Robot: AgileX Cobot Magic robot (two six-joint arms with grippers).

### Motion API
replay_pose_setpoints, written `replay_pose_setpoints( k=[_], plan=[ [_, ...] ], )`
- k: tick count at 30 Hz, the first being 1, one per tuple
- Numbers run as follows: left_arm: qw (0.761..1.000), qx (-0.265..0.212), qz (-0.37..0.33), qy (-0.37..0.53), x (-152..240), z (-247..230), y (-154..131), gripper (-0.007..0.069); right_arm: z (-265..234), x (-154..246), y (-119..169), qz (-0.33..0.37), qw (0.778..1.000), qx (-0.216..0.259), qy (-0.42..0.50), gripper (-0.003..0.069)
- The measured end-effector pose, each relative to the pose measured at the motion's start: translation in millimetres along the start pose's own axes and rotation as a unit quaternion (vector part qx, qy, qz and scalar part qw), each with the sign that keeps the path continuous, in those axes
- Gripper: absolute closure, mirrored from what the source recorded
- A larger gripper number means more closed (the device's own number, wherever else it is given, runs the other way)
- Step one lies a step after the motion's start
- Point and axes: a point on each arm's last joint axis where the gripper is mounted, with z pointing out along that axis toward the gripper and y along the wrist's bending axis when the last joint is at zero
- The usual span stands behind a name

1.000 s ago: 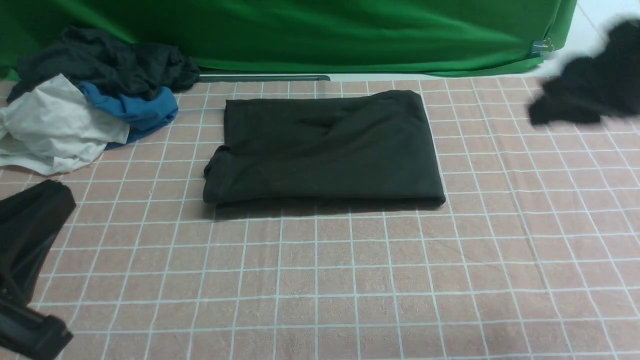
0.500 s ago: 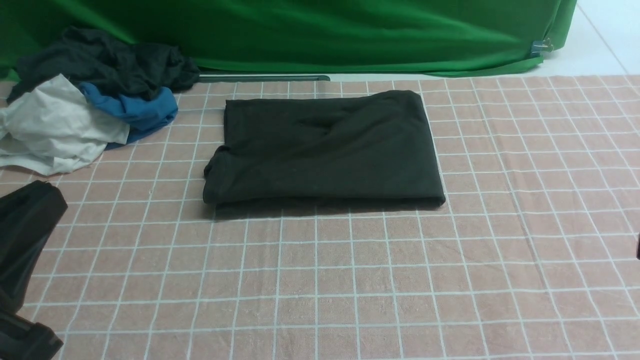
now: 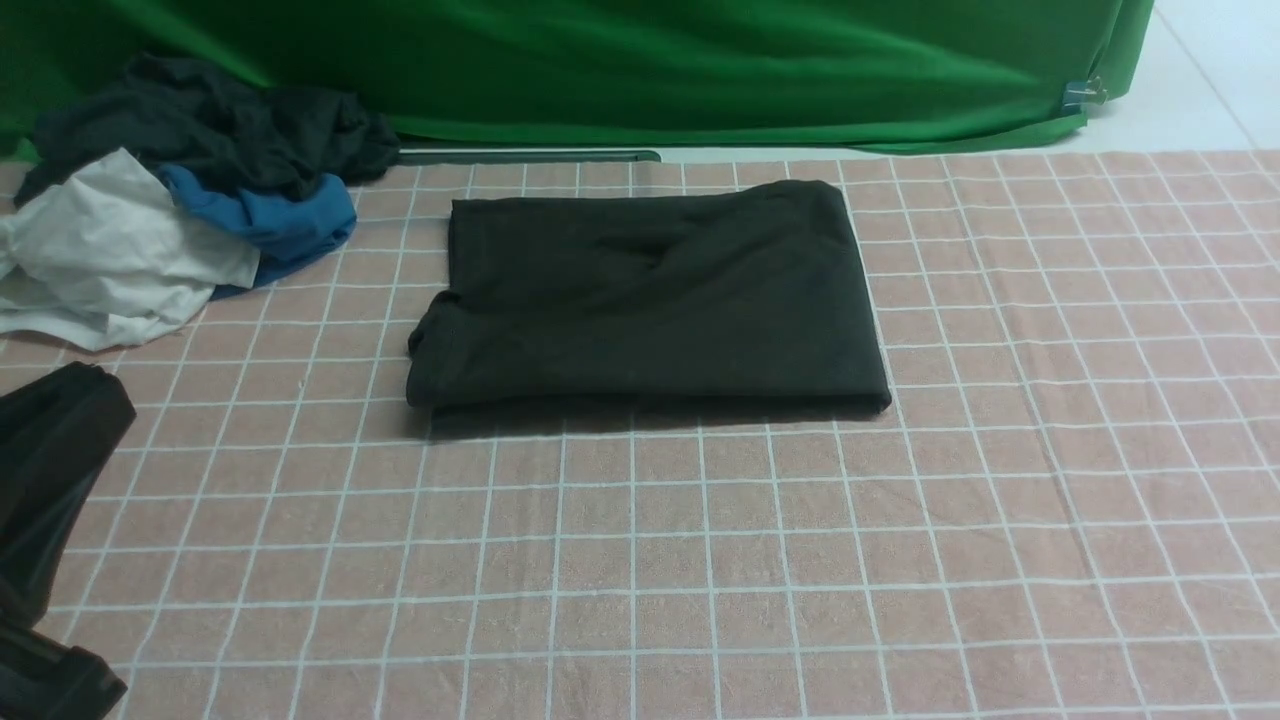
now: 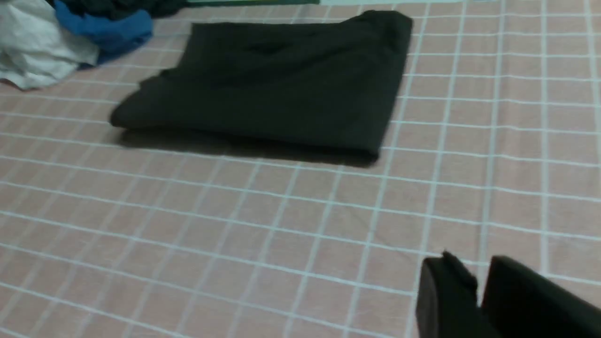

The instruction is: Fold a long-sleeved shirt over a pink coffee tablecloth.

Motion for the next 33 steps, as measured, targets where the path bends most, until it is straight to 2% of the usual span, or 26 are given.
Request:
replay_pose_setpoints(
  k=[4,7,10,15,33],
  plan=[
    [1.0,0.0,0.0,0.0,0,0,0,0.0608,0,16,-10,-0.033,0.997,0.038,-0.058,0.0635],
    [1.0,0.0,0.0,0.0,0,0,0,0.0608,3,33,-17,-0.052,0.992,0.069,-0.097,0.0639],
    [1.0,0.0,0.0,0.0,0,0,0,0.0608,17,73,-29,-0.056,0.982,0.107,-0.147,0.0641],
    [1.0,0.0,0.0,0.0,0,0,0,0.0608,29,103,-36,-0.047,0.975,0.115,-0.186,0.0641],
    [1.0,0.0,0.0,0.0,0,0,0,0.0608,29,109,-38,-0.048,0.975,0.131,-0.175,0.063]
  ],
)
